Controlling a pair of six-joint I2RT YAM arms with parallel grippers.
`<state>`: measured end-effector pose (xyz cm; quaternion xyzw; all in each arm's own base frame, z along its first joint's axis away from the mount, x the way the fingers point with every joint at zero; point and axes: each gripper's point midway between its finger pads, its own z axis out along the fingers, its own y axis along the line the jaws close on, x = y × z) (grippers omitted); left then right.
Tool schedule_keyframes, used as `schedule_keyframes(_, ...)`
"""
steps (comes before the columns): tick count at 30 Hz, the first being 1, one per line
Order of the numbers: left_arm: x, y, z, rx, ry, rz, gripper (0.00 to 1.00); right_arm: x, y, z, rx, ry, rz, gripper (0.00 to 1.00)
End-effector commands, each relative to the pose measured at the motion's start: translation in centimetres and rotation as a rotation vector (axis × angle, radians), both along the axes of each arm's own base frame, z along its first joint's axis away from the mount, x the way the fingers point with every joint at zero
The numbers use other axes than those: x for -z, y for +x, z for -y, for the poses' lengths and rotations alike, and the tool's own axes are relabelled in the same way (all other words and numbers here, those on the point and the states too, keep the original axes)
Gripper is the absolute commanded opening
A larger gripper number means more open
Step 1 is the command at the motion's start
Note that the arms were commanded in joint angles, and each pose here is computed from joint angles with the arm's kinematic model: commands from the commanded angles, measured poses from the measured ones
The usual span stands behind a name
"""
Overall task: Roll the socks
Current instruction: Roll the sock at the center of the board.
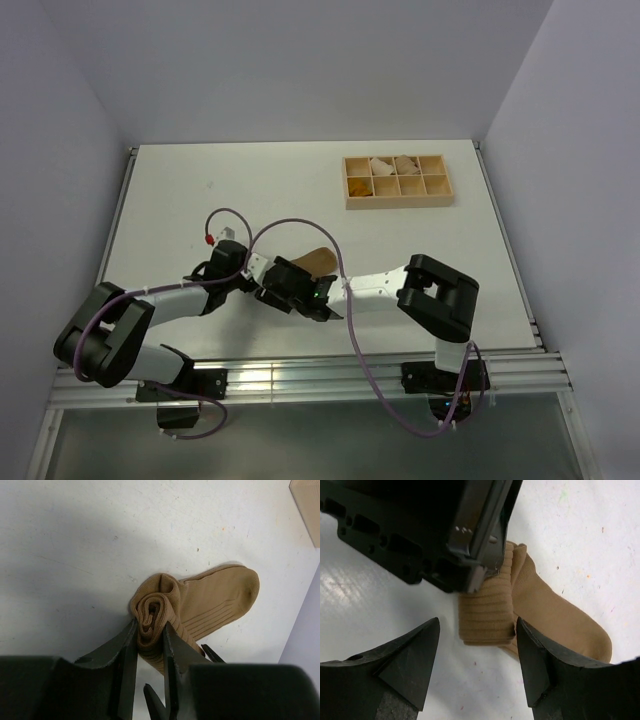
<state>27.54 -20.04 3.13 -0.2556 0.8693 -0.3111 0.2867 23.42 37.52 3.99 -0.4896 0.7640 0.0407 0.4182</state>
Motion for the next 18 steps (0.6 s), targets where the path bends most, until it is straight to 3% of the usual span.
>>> schedule_keyframes(1, -0.7, 0.5, 0.0, 0.007, 0.026, 0.023, 0.06, -1.4, 1.0, -2.0, -0.027, 0.006, 0.094, 0.7)
schedule_keyframes(10, -0.8, 0.4, 0.2, 0.018, 0.019, 0.013, 0.06, 1.4, 0.8, -1.8, -0.04, -0.107, 0.108, 0.65)
schedule_keyframes(13, -1.0, 0.4, 0.2, 0.014, 0.017, 0.008, 0.06, 2.5, 0.6, -1.5, -0.042, -0.146, 0.093, 0.58)
schedule_keyframes(18, -1.1, 0.3, 0.3, 0.005, 0.004, -0.004, 0.07, 4.3, -0.1, -0.5, -0.042, -0.209, 0.053, 0.38)
